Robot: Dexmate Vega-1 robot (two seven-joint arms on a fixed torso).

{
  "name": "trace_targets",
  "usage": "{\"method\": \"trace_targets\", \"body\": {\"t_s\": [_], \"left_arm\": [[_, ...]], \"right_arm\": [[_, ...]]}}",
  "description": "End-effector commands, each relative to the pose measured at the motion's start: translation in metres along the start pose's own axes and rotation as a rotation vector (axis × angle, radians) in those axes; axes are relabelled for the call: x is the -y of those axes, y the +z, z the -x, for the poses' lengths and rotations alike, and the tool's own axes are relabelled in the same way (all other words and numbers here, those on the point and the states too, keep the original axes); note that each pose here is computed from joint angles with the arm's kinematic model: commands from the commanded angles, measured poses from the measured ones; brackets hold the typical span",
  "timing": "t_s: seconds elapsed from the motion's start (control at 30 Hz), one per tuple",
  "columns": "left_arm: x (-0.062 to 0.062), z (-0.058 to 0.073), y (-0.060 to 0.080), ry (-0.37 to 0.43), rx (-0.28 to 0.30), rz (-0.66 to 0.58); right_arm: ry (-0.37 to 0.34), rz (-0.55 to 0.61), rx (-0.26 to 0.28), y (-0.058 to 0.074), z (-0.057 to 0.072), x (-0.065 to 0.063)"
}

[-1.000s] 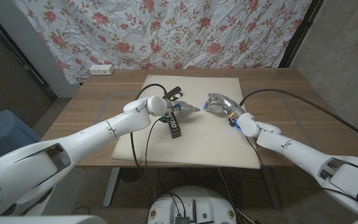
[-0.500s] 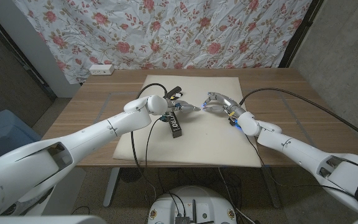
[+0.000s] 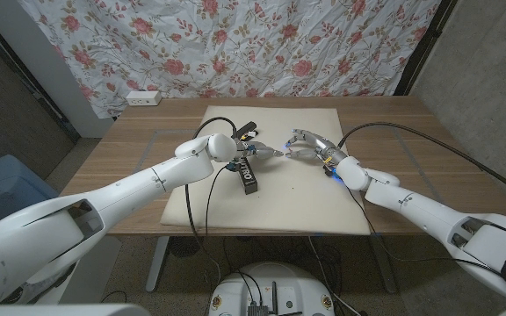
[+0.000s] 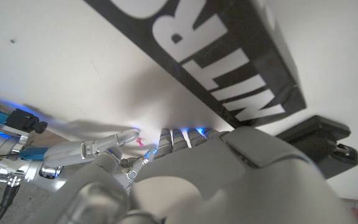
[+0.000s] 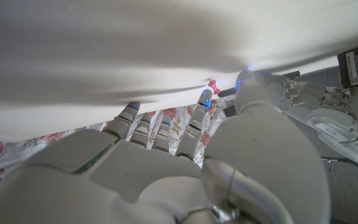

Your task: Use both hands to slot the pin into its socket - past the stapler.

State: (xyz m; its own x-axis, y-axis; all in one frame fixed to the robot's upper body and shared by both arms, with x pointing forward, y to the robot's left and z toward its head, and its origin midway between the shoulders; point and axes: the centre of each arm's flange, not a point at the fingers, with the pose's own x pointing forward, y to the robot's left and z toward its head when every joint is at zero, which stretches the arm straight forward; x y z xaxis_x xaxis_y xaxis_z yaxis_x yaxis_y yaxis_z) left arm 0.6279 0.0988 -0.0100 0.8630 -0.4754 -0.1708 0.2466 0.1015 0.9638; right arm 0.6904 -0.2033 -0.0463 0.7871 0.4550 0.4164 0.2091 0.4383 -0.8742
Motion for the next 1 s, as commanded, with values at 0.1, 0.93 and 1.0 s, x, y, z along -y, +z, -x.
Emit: {"method": "trace_targets", "body": {"t_s": [0.1,0.93,1.0], "left_arm": [[-0.001,0.004,0.002,0.020,0.004,-0.012],[-0.015,0.015,0.008,0.083,0.042,0.000],[-0.018,0.017,0.009,0.095,0.049,0.000]], "right_arm": [[0.003,0.008,0.023,0.001,0.005,0.007],[-0.021,-0.039,0.033,-0.003,0.008,0.025],[-0.023,-0.048,0.029,-0.003,0.008,0.026]]}}
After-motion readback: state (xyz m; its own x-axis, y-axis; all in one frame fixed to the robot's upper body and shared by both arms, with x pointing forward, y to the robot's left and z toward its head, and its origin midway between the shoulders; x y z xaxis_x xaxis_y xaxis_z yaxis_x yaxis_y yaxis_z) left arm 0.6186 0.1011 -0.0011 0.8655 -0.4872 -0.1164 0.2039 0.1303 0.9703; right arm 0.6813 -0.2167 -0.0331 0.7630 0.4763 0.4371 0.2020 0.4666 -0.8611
